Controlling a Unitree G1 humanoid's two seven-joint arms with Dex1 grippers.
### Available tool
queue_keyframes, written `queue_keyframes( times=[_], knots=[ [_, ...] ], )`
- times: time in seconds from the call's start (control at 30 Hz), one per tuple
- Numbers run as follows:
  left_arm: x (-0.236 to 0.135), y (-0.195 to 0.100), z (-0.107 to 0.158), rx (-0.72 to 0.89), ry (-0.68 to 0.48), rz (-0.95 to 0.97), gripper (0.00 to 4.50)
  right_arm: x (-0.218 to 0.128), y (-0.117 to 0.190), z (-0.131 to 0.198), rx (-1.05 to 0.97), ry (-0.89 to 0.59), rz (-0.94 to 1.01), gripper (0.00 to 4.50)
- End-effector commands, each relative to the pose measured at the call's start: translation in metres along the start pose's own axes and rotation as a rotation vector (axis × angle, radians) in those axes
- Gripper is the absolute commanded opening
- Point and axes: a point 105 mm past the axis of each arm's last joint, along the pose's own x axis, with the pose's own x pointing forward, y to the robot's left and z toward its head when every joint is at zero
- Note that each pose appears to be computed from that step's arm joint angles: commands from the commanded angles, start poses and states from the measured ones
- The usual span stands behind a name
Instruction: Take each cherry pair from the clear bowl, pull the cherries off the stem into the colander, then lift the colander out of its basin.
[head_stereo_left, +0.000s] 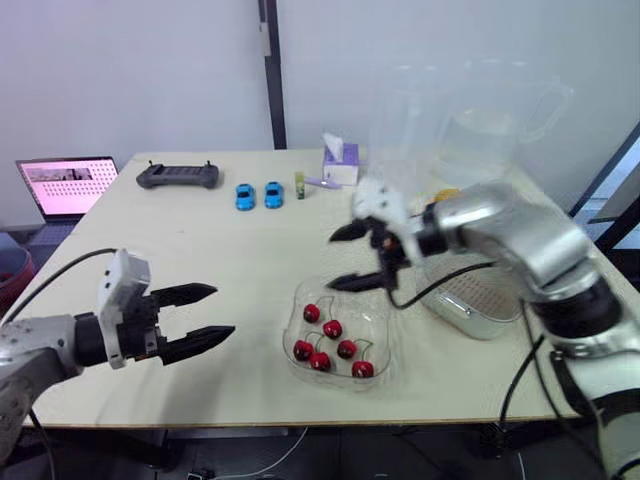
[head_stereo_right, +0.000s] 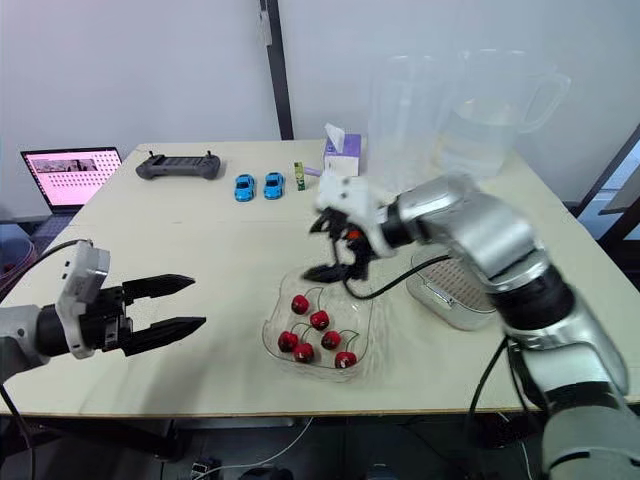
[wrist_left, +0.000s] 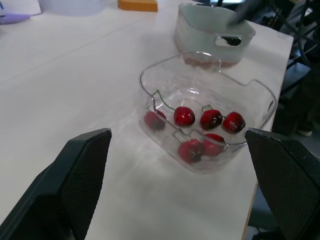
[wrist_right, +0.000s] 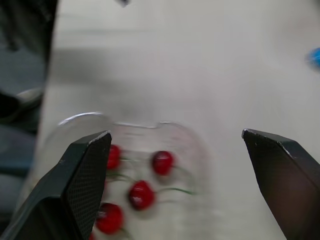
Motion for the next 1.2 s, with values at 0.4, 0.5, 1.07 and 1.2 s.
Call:
queue_keyframes(
  times=[0.4,0.5,1.07,1.2],
  knots=[
    [-0.01,-0.006,0.003,0.041,-0.013,0.052,4.5,0.03,0.012,-0.031,-0.024,0.197,-0.04,2.73],
    [-0.01,-0.006,0.003,0.043,-0.012,0.051,4.5,0.037,0.009,-0.045,-0.01,0.251,-0.071,2.73],
    [-0.007,-0.01,0.006,0.027,-0.006,0.031,4.5,0.063,0.001,-0.077,0.051,0.357,-0.148,2.73],
    [-0.007,-0.009,0.005,0.027,-0.005,0.036,4.5,0.061,0.0,-0.077,0.053,0.358,-0.152,2.19]
  ],
)
